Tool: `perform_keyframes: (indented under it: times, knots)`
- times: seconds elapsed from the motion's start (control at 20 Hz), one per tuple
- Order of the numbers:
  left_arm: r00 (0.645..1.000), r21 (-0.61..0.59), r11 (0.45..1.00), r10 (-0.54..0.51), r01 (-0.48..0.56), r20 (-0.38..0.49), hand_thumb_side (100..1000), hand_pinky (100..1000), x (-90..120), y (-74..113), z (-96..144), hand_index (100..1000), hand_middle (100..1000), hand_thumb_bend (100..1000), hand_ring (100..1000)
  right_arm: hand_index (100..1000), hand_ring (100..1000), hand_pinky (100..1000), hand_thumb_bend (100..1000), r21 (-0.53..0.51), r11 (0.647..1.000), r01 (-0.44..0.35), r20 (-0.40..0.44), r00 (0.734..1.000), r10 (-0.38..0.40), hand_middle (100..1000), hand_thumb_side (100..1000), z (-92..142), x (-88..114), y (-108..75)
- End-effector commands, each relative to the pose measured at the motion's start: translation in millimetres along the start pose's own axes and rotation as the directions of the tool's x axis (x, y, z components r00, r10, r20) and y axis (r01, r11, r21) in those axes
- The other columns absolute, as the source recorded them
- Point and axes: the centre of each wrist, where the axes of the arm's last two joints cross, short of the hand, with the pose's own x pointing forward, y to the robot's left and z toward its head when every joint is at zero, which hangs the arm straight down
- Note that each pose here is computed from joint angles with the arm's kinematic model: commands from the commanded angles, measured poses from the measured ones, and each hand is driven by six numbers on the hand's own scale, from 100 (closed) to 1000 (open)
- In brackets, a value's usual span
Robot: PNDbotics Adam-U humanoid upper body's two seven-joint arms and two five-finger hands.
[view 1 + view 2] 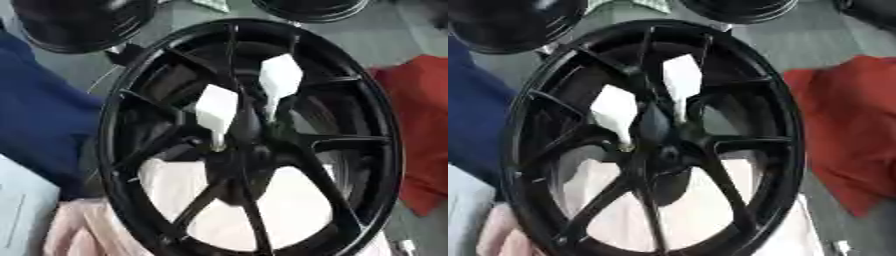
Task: Pull the pin out of the wheel hub.
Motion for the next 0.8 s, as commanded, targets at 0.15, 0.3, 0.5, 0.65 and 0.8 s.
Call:
perform_keyframes:
  times: [0.15, 0.3, 0.5, 0.65, 0.8]
  knots:
    - [0.999, -0.012, 1.0, -0.026, 0.026, 0.03, 459, 631, 7.9, 3.3, -3.4, 708, 563, 711, 664, 757, 733, 795, 100, 0.023, 0.997, -0.078, 0.075, 0.994, 0.076, 682, 457, -12.8, 22.4, -17.7]
    - [0.999, -0.011, 1.0, -0.027, 0.027, 0.03, 459, 630, 7.8, 3.6, -3.4, 708, 563, 712, 659, 757, 732, 794, 100, 0.014, 0.997, -0.072, 0.089, 0.994, 0.07, 682, 457, -15.7, 24.5, -18.1]
    - [0.999, -0.009, 1.0, -0.027, 0.027, 0.032, 459, 630, 8.2, 3.8, -3.4, 707, 563, 713, 656, 759, 734, 795, 100, 0.021, 0.997, -0.072, 0.09, 0.993, 0.07, 684, 459, -17.0, 24.7, -17.7]
    - [0.999, -0.01, 1.0, -0.028, 0.029, 0.028, 458, 629, 7.4, 3.8, -3.1, 707, 563, 714, 655, 761, 738, 800, 100, 0.056, 0.993, -0.1, 0.103, 0.99, 0.094, 687, 451, -20.6, 28.3, -18.5]
    - [0.999, -0.013, 0.999, -0.031, 0.031, 0.028, 458, 628, 7.4, 3.8, -3.2, 707, 563, 715, 654, 764, 742, 807, 100, 0.126, 0.979, -0.157, 0.118, 0.983, 0.142, 689, 462, -25.4, 32.3, -20.0]
